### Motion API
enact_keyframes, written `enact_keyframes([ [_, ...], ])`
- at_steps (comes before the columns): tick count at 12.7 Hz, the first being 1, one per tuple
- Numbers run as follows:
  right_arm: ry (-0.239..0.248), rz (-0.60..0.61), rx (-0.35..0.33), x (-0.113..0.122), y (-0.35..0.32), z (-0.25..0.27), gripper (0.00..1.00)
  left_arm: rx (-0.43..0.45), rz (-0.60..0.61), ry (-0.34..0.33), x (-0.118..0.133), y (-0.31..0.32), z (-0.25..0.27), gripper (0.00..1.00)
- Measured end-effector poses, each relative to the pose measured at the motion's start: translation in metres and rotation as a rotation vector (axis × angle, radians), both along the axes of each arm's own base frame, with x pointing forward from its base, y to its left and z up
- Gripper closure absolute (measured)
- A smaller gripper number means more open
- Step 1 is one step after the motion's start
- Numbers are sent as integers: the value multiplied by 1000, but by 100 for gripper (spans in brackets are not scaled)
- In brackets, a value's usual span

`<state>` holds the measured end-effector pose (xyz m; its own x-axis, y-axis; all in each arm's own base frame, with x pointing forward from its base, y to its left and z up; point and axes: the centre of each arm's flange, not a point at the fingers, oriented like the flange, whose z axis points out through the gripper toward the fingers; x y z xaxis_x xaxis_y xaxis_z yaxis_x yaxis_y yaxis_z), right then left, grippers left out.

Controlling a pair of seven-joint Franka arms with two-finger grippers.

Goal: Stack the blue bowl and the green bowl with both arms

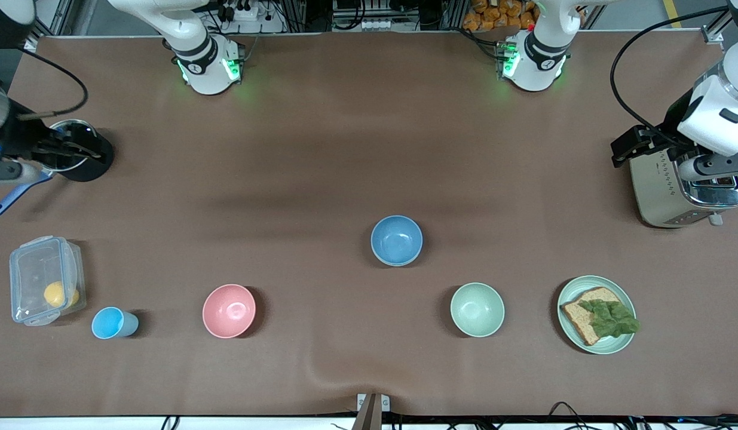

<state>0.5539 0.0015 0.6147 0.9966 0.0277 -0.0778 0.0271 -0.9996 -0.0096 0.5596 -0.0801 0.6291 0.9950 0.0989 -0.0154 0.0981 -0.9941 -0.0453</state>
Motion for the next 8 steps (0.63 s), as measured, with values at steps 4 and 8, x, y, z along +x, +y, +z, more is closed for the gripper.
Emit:
enact_keyframes([
  [4,-13,-33,0,0,-23,5,0,0,-2,1,0,-1,0,0],
  [8,-11,-3,3,0,-22,6,0,1,-2,5,-1,-1,-1,0],
])
